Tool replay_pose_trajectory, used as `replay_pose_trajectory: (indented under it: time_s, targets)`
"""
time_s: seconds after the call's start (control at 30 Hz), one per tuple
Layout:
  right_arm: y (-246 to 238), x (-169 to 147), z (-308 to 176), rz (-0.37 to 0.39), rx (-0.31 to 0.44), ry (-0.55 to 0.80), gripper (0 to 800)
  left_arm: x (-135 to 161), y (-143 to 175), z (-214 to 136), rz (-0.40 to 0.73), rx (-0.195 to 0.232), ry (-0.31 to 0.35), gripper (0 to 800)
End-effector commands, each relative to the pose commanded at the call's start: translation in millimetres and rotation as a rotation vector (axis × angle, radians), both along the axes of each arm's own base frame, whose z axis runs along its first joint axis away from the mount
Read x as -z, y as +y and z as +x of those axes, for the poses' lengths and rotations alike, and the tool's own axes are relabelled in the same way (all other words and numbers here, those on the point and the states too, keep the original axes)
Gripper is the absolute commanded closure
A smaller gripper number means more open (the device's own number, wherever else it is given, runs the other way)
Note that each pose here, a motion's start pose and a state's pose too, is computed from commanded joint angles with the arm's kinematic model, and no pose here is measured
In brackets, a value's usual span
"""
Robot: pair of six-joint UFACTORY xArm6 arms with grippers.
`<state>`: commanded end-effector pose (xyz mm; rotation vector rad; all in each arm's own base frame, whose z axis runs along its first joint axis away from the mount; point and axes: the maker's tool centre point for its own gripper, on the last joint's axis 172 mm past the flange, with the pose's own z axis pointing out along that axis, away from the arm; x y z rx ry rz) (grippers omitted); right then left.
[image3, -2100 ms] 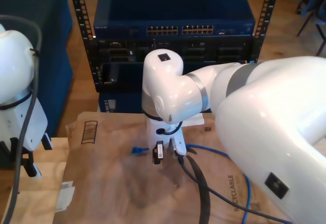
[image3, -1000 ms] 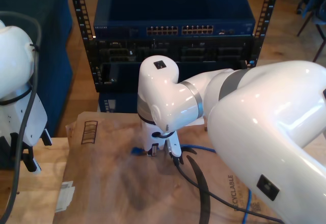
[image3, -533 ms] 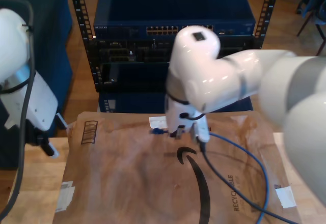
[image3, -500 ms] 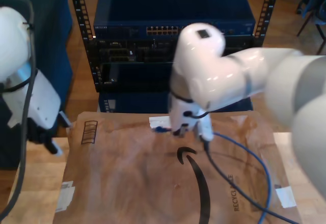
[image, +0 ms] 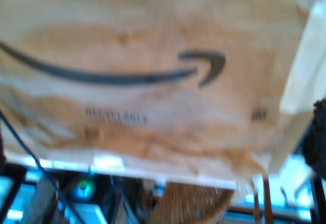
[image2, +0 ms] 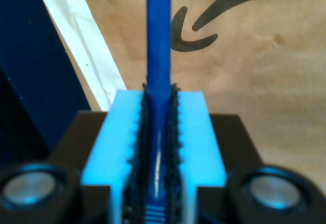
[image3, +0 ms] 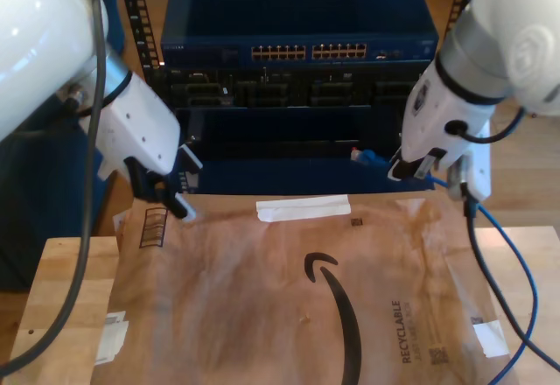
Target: Grab the cable and plug it in
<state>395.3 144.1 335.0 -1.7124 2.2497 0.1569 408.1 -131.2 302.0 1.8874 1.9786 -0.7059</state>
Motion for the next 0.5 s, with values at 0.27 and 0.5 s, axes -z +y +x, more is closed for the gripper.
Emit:
replay_pose_trajectory:
  time_s: [0.27, 0.5]
  targets:
    - [4.5, -29.0, -6.0, 0.064, 0.017, -0.015, 798, -46.0, -42.9, 5.7, -0.141, 0.023, -0.041, 0]
    - [10.1, -64.5, -10.4, 0.162, 0.042, -0.017, 798, -118.8, -80.0, 3.9, -0.322, 0.07, -0.09, 0]
